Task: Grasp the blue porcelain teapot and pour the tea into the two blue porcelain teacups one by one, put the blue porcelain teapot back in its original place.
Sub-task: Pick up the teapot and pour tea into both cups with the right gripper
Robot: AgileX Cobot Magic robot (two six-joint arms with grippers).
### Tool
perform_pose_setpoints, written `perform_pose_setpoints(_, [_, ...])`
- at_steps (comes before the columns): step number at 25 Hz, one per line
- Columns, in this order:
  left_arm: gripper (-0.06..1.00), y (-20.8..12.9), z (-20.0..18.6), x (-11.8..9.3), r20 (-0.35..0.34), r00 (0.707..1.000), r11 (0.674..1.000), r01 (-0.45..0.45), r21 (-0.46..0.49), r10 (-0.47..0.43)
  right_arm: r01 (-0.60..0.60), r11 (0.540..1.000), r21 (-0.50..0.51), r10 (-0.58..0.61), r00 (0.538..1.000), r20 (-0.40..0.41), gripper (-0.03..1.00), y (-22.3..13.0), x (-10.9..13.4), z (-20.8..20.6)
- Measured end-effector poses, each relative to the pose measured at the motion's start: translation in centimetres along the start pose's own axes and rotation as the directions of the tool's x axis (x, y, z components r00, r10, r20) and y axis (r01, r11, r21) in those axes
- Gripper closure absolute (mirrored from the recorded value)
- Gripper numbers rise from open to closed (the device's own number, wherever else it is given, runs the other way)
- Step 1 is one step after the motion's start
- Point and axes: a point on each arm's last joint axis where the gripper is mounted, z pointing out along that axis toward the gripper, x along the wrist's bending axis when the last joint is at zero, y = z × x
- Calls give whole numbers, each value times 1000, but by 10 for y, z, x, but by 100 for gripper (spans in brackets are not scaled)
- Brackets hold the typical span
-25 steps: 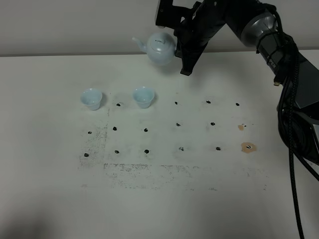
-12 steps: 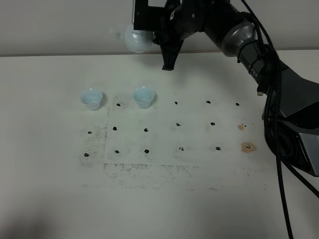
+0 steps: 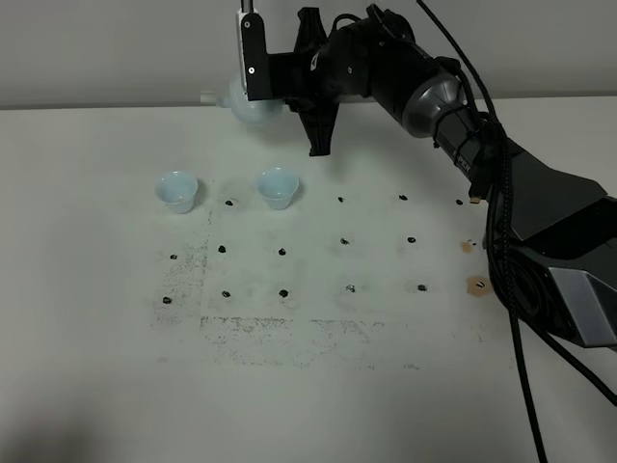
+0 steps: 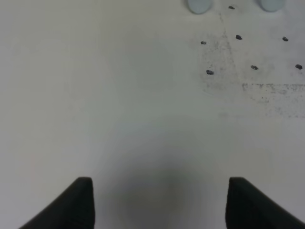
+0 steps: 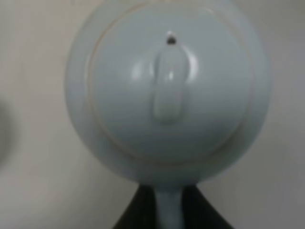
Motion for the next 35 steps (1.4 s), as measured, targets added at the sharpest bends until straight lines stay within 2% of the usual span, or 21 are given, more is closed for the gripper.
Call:
perform_pose_setpoints(11, [35, 0, 0, 0, 0, 1000, 1000, 0, 0, 0, 97, 995, -11, -96, 995, 16, 89, 15, 7, 6])
perform_pose_setpoints(17, [35, 0, 0, 0, 0, 1000, 1000, 0, 0, 0, 163, 987, -2, -163, 985, 63, 89, 21, 10, 12])
perform_pose_setpoints(31, [35, 0, 0, 0, 0, 1000, 1000, 0, 0, 0, 253, 967, -1, -252, 966, 52, 89, 50, 23, 13])
perform_pose_setpoints(35, [35, 0, 0, 0, 0, 1000, 1000, -1, 0, 1, 295, 955, 32, -297, 953, 62, 89, 48, 24, 16])
